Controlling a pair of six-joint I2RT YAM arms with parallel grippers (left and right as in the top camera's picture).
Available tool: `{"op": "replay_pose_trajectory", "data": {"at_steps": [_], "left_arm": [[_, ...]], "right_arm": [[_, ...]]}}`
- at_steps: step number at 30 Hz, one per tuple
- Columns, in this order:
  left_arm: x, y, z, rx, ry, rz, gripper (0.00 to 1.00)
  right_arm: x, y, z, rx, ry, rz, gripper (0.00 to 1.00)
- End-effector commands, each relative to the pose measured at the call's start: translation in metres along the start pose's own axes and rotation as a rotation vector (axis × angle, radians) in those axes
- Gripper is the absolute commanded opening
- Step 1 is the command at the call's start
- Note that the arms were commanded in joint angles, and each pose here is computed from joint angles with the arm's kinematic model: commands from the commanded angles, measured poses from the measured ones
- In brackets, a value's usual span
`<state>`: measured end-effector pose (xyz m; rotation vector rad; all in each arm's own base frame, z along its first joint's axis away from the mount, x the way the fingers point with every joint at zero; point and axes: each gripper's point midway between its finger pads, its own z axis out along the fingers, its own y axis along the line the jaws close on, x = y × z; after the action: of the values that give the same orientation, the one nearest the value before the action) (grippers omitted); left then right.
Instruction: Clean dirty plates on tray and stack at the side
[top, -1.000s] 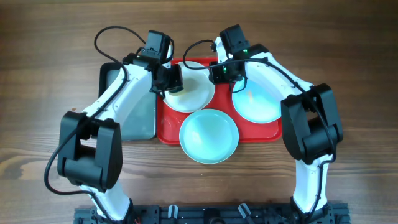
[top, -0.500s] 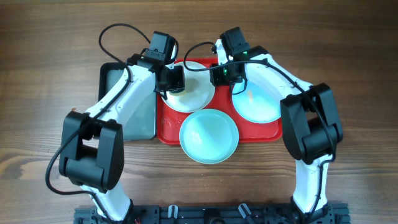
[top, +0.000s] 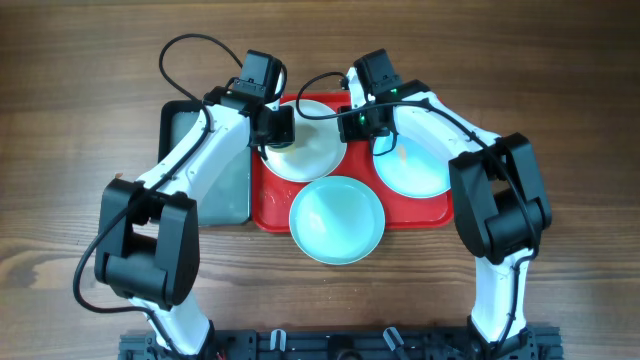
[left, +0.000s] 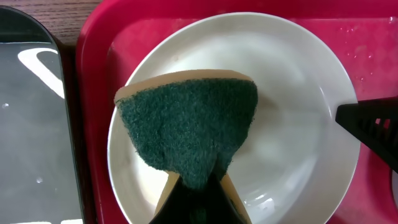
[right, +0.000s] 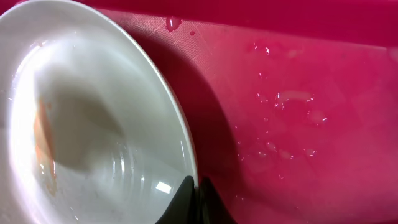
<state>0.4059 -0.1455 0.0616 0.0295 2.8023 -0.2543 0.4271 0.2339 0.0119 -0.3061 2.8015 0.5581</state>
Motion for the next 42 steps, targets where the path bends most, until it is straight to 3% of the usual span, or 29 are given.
{"op": "replay_pose_trajectory", "data": {"at_steps": [1,16,22,29,34,42], "left_arm": [[-0.003,0.002,0.002,-0.018,-0.007,0.025,0.04],[0.026,0.013,0.059,-0.046,0.127,-0.015,0.04],[0.040,-0.017,0.063,0.128,0.201,-0.029,0.04],[0.042,-0.034,0.059,0.231,0.225,-0.035,0.04],[0.022,-0.031,0.050,0.194,0.146,-0.020,0.04],[-0.029,-0.026,-0.010,0.114,-0.073,0.007,0.04]], "right_arm": [[0.005,-0.002,0.006,0.011,0.015,-0.001,0.04],[0.006,-0.002,0.006,0.011,0.016,-0.001,0.04],[0.006,-0.002,0.006,0.011,0.016,-0.001,0.04],[0.006,-0.002,0.006,0.011,0.016,-0.001,0.04],[0.005,-0.002,0.006,0.012,0.015,-0.001,0.04],[0.006,-0.002,0.006,0.012,0.015,-0.001,0.04]]}}
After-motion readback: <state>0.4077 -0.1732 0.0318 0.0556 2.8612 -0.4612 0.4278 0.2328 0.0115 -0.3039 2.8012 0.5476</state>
